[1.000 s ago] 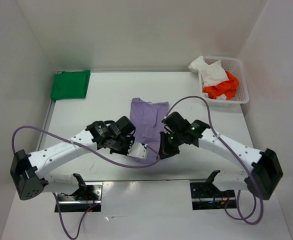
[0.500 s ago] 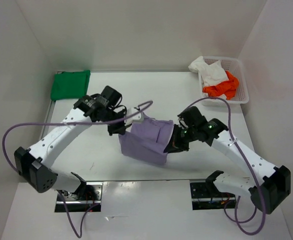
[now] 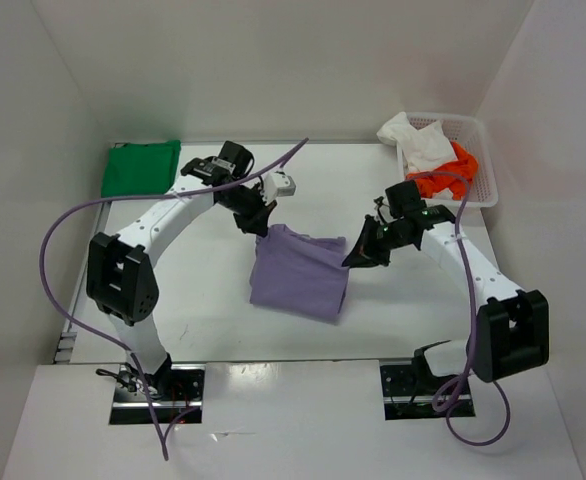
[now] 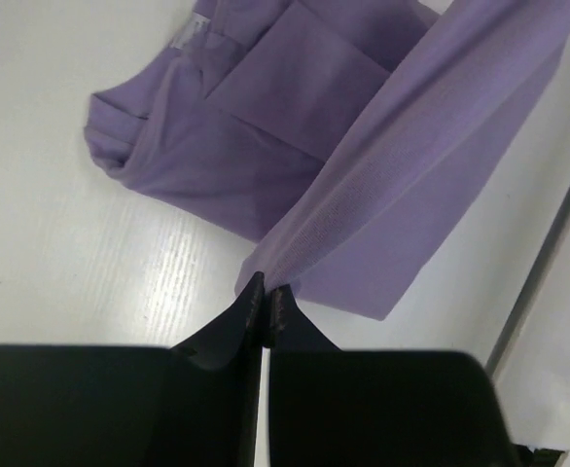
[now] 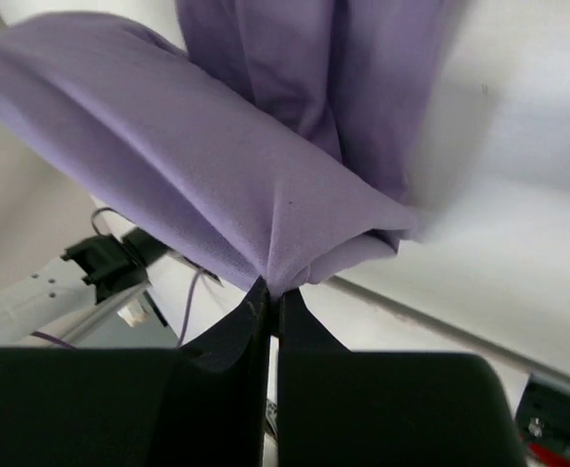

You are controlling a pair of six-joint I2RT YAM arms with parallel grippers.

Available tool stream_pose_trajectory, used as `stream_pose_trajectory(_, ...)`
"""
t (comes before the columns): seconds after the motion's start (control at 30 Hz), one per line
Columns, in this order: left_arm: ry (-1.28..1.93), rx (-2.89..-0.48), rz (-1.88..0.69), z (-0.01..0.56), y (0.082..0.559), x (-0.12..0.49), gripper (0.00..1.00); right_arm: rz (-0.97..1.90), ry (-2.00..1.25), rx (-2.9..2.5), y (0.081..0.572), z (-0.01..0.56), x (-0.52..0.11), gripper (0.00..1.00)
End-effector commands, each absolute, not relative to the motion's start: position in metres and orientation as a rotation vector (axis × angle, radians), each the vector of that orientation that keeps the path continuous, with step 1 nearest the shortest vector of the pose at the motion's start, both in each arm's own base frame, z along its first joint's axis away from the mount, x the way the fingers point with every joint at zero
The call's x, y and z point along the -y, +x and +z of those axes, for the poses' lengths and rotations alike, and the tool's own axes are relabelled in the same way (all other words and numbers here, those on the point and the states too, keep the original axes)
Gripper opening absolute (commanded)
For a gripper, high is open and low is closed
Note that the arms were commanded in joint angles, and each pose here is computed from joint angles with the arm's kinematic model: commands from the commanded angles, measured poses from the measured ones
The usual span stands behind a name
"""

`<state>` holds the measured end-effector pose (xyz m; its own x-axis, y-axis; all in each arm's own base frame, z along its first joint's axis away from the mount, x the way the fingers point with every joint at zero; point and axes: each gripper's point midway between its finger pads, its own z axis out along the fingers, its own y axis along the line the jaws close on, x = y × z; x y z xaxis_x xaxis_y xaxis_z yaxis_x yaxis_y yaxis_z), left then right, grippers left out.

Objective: Fold and stack the t-shirts
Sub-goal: Fold the long partially folded tshirt into a neat square

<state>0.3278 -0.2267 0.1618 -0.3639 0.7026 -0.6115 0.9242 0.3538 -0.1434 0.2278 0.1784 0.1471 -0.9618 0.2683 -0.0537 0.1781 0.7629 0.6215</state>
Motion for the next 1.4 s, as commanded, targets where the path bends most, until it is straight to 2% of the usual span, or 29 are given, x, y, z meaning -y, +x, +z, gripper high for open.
stream_pose_trajectory(0.0, 1.322, -2.174, -0.664, 0.167, 0.354, 0.226, 0.00, 0.993, 0.328, -2.706, 0.262, 0.158, -0.167, 0.00)
stream_pose_trajectory(0.33, 1.246, -2.197, -0.599, 0.141, 0.394, 0.231, 0.01, 1.010, 0.376, -2.677, 0.329, 0.129, -0.153, 0.00)
stream_pose_trajectory(0.37, 1.231, -2.201, -0.585, 0.137, 0.401, 0.232, 0.02, 1.006, 0.398, -2.676, 0.339, 0.121, -0.149, 0.02)
stream_pose_trajectory(0.4, 1.219, -2.209, -0.574, 0.133, 0.405, 0.232, 0.02, 1.007, 0.389, -2.662, 0.348, 0.122, -0.150, 0.08)
stream_pose_trajectory(0.53, 1.141, -2.234, -0.497, 0.117, 0.432, 0.218, 0.05, 0.973, 0.440, -2.632, 0.382, 0.112, -0.142, 0.16)
stream_pose_trajectory(0.57, 1.115, -2.257, -0.498, 0.109, 0.437, 0.213, 0.07, 0.958, 0.438, -2.621, 0.394, 0.109, -0.141, 0.17)
stream_pose_trajectory(0.6, 1.100, -2.260, -0.487, 0.106, 0.441, 0.213, 0.15, 0.945, 0.436, -2.611, 0.401, 0.107, -0.140, 0.27)
stream_pose_trajectory(0.63, 1.083, -2.269, -0.469, 0.102, 0.446, 0.207, 0.20, 0.928, 0.442, -2.613, 0.405, 0.105, -0.139, 0.30)
stream_pose_trajectory(0.77, 1.012, -2.289, -0.374, 0.087, 0.469, 0.192, 0.44, 0.858, 0.442, -2.573, 0.426, 0.099, -0.132, 0.35)
stream_pose_trajectory(0.93, 0.832, -2.276, -0.208, 0.113, 0.500, 0.157, 0.53, 0.773, 0.365, -2.475, 0.429, 0.132, -0.135, 0.38)
stream_pose_trajectory(1.0, 0.777, -2.265, -0.194, 0.131, 0.504, 0.147, 0.53, 0.730, 0.319, -2.466, 0.414, 0.142, -0.143, 0.30)
stream_pose_trajectory(1.03, 0.775, -2.218, -0.205, 0.153, 0.502, 0.149, 0.53, 0.718, 0.311, -2.489, 0.405, 0.136, -0.147, 0.20)
stream_pose_trajectory(1.1, 0.896, -2.179, -0.266, 0.155, 0.477, 0.173, 0.53, 0.709, 0.268, -2.520, 0.396, 0.133, -0.163, 0.09)
stream_pose_trajectory(1.17, 1.003, -2.111, -0.279, 0.166, 0.453, 0.193, 0.57, 0.682, 0.268, -2.604, 0.389, 0.106, -0.170, 0.00)
stream_pose_trajectory(1.2, 1.084, -2.106, -0.344, 0.154, 0.430, 0.214, 0.58, 0.685, 0.249, -2.622, 0.388, 0.101, -0.177, 0.00)
stream_pose_trajectory(1.3, 1.190, -2.088, -0.453, 0.141, 0.402, 0.244, 0.58, 0.697, 0.252, -2.659, 0.397, 0.082, -0.187, 0.00)
stream_pose_trajectory(1.37, 1.197, -2.127, -0.458, 0.121, 0.403, 0.248, 0.58, 0.692, 0.258, -2.676, 0.408, 0.071, -0.190, 0.00)
